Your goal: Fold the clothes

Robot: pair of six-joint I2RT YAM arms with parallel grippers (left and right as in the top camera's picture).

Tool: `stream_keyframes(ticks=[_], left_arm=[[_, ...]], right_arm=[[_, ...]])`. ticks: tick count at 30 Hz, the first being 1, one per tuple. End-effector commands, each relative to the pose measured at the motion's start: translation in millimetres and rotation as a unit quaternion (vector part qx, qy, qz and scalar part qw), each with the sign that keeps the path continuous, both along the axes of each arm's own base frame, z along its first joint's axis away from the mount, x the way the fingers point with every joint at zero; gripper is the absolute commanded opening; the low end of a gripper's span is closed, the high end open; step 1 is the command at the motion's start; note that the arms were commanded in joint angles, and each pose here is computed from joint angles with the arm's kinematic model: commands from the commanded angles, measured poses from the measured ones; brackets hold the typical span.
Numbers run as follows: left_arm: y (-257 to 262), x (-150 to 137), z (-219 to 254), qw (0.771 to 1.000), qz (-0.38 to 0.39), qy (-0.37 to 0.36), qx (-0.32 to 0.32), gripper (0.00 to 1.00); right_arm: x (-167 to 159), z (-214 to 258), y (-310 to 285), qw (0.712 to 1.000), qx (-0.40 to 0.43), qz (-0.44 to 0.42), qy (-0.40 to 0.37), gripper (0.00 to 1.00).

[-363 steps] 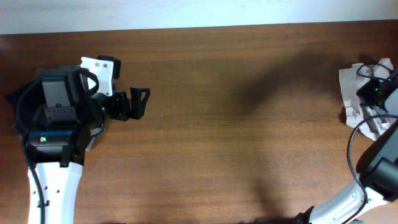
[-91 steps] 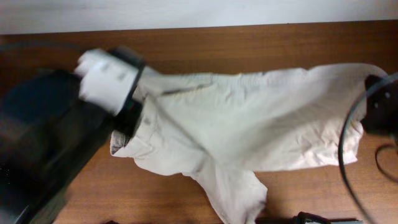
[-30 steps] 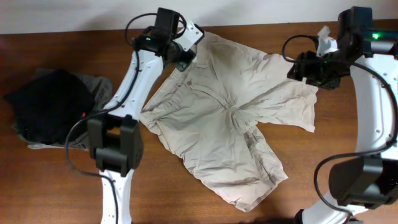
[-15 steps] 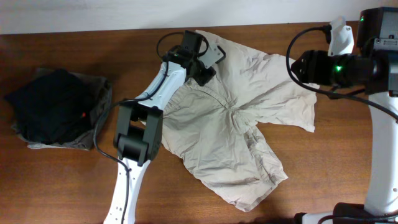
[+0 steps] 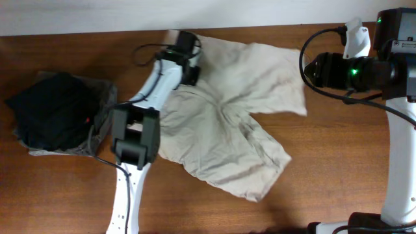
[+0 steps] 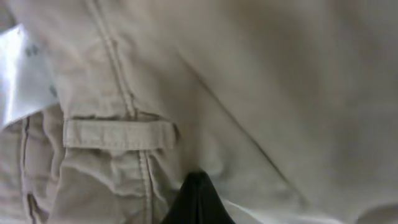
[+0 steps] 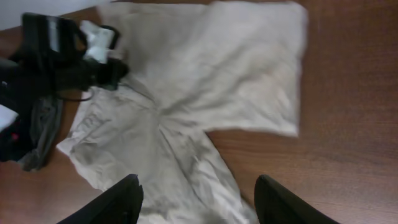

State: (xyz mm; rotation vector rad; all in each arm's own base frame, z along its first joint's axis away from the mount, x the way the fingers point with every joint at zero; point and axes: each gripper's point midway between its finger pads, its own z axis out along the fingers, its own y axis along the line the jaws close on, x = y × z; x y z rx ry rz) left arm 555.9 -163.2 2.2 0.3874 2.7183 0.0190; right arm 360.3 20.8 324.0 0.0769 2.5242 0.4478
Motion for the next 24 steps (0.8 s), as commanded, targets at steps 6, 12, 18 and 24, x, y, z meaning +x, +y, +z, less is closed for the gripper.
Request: stream_keyframes(ticks=[6, 12, 18, 24], left_arm=[[119.4, -23.4, -54.0, 0.972, 0.213, 0.092, 0.029, 0.00], [105.9, -5.0, 4.5, 0.986, 0.154, 0.059, 0.030, 0.01], [96.2, 3.6, 83.4, 0.991, 0.133, 0.019, 0.022, 0.11], [86.6, -17.5, 102.7, 0.993, 0.104, 0.050, 0.023, 0.12]], right_arm=[[2.1, -13.1, -2.7, 1.000, 0.000, -0.017, 0.026, 0.64], [-3.8, -54.3, 7.3, 0.993, 0.009, -0.007, 0.114, 0.73], [-21.6, -116.9, 29.1, 0.976, -0.012, 0.026, 0.214, 0.82], [-36.8, -198.0, 48.2, 0.958, -0.001, 0.003, 0.288, 0.78]])
